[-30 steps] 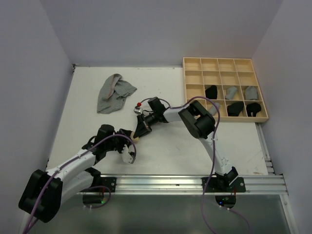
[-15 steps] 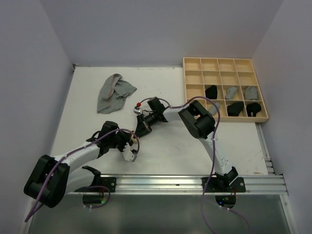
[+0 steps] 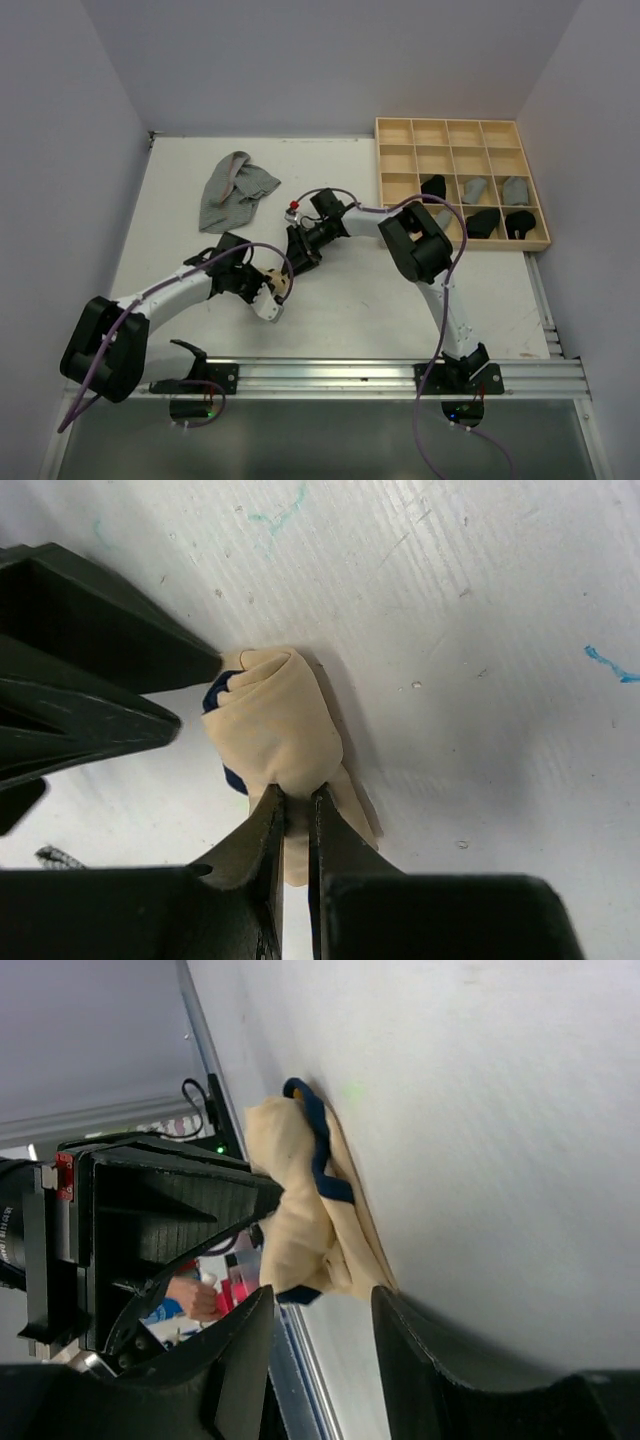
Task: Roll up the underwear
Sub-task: Roll the underwear, then place the rolled underwear into the container
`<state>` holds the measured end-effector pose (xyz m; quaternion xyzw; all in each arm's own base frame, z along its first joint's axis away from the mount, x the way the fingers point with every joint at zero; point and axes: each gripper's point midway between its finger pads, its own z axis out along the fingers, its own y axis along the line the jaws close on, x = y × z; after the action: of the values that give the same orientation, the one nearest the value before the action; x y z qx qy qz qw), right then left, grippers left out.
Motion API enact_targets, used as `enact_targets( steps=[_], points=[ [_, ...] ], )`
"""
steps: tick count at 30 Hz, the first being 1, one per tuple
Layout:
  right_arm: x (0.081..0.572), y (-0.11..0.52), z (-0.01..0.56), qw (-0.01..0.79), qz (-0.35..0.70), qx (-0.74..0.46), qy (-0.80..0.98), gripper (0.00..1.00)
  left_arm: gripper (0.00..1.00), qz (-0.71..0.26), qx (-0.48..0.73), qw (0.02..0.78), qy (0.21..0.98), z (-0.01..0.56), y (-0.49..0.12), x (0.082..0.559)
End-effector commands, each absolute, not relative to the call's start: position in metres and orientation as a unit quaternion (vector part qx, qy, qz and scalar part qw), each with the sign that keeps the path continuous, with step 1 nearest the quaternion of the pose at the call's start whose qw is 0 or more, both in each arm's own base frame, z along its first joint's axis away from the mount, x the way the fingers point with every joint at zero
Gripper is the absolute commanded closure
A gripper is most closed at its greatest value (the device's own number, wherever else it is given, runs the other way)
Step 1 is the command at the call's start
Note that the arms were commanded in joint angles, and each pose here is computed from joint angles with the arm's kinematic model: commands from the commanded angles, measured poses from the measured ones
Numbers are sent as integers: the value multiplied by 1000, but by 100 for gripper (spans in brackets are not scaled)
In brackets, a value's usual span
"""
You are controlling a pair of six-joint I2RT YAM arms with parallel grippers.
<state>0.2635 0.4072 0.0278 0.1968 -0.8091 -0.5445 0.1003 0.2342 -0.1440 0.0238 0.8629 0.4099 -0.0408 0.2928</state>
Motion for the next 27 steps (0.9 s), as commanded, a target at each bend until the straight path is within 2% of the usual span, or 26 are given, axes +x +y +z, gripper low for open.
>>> enact_targets(
  steps=[1, 6, 8, 9, 11, 12, 14, 17, 20, 27],
  points=[
    [315, 361, -6, 6, -437, 160, -885, 50, 99, -160, 838, 153, 500, -7, -116, 170],
    [344, 330, 60, -108, -430, 162, -882, 52, 99, -222, 788, 93, 567, 1, -125, 171],
    [339, 320, 88, -150, -420, 187, -875, 53, 98, -243, 770, 78, 585, 8, -132, 178],
    [338, 316, 98, -169, -411, 193, -875, 54, 96, -262, 755, 46, 600, 1, -131, 174],
    [327, 305, 101, -186, -398, 206, -874, 57, 94, -285, 740, 23, 609, 8, -138, 181],
    [324, 302, 126, -221, -401, 221, -861, 58, 93, -303, 726, -4, 618, 1, -137, 179],
    [308, 293, 126, -237, -387, 245, -857, 61, 92, -322, 711, -12, 625, 7, -144, 190],
    [275, 299, 152, -289, -366, 312, -828, 64, 86, -370, 679, -53, 632, -1, -148, 197],
    [241, 312, 148, -309, -340, 364, -810, 69, 85, -391, 662, -63, 636, -3, -153, 210],
    [190, 341, 152, -382, -297, 450, -750, 70, 85, -412, 644, -83, 639, -24, -154, 211]
  ],
)
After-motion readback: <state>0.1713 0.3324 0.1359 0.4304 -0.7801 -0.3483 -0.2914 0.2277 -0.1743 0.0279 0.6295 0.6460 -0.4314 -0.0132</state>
